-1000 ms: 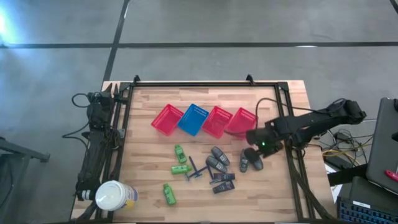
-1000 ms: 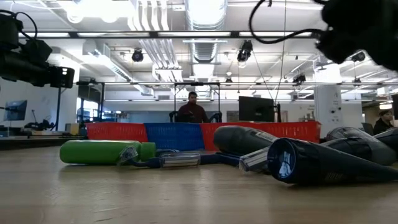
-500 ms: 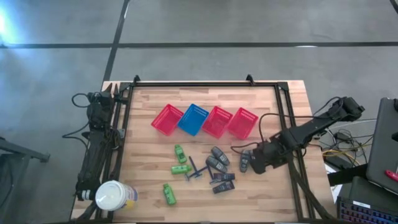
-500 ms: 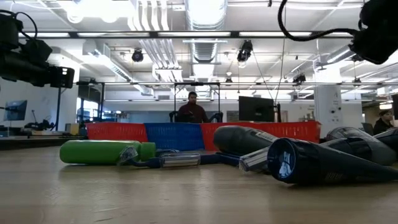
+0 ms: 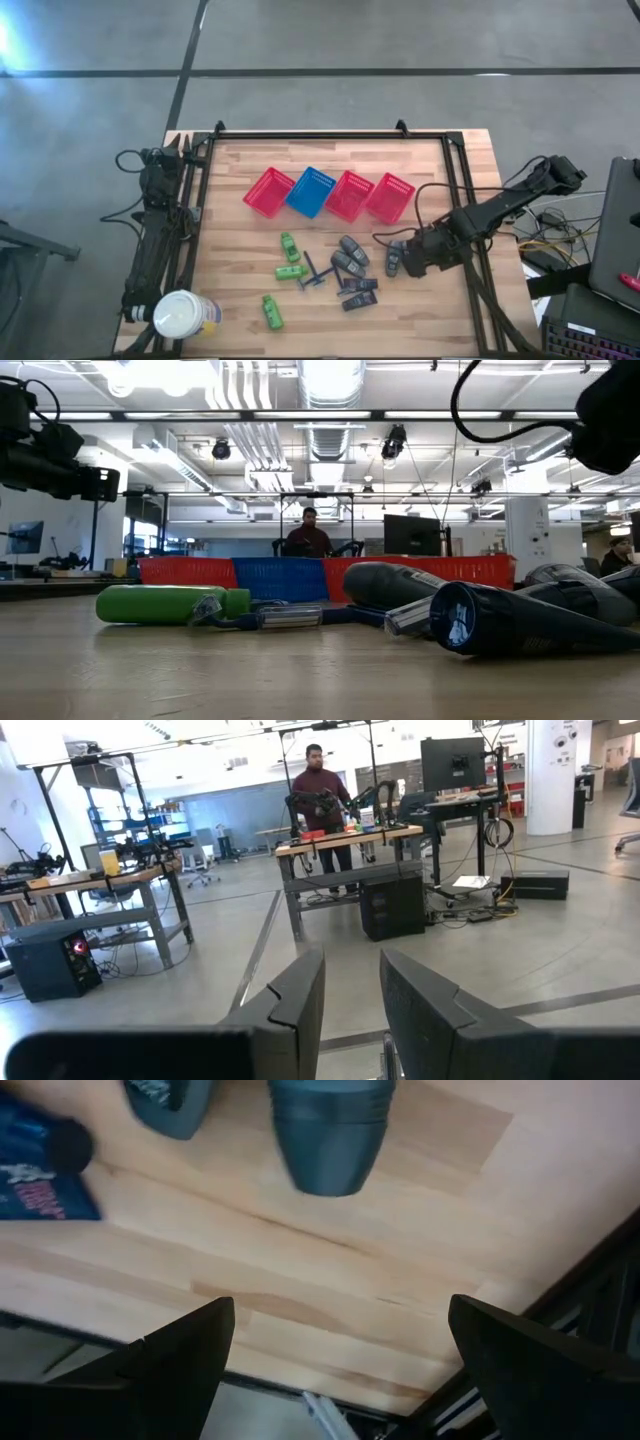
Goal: Pick & Place Travel size toiletries
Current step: Put the black deodorant into the right red bin
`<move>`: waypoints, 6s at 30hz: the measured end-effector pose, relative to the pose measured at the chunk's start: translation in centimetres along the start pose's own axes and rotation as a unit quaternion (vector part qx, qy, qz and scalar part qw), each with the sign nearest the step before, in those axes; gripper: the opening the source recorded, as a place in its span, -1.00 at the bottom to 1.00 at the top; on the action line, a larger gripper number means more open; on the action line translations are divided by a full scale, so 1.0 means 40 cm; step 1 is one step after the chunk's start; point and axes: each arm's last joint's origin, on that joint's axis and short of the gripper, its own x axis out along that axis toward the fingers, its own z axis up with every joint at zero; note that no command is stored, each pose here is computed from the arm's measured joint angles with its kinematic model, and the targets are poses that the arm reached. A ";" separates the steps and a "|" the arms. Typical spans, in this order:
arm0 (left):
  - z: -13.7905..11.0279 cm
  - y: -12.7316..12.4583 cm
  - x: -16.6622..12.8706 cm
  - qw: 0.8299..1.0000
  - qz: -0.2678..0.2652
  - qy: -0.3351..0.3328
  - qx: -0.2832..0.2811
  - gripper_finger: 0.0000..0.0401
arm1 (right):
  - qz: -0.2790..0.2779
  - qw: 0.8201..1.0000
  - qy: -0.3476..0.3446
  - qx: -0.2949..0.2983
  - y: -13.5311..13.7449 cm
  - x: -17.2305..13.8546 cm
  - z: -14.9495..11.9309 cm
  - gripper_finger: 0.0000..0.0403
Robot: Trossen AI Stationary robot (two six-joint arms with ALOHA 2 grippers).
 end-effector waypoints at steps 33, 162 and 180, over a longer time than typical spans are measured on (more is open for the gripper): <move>0.000 0.000 0.000 1.000 0.000 0.001 0.000 -0.47 | -0.055 0.997 -0.062 -0.008 0.043 0.160 0.056 0.81; -0.001 0.000 0.000 1.000 -0.001 0.003 0.000 -0.47 | 0.190 0.898 -0.319 0.237 0.053 -0.059 0.363 0.75; -0.001 0.000 0.000 1.000 0.000 0.003 0.000 -0.47 | 0.063 0.944 -0.195 0.259 0.146 0.006 0.172 0.77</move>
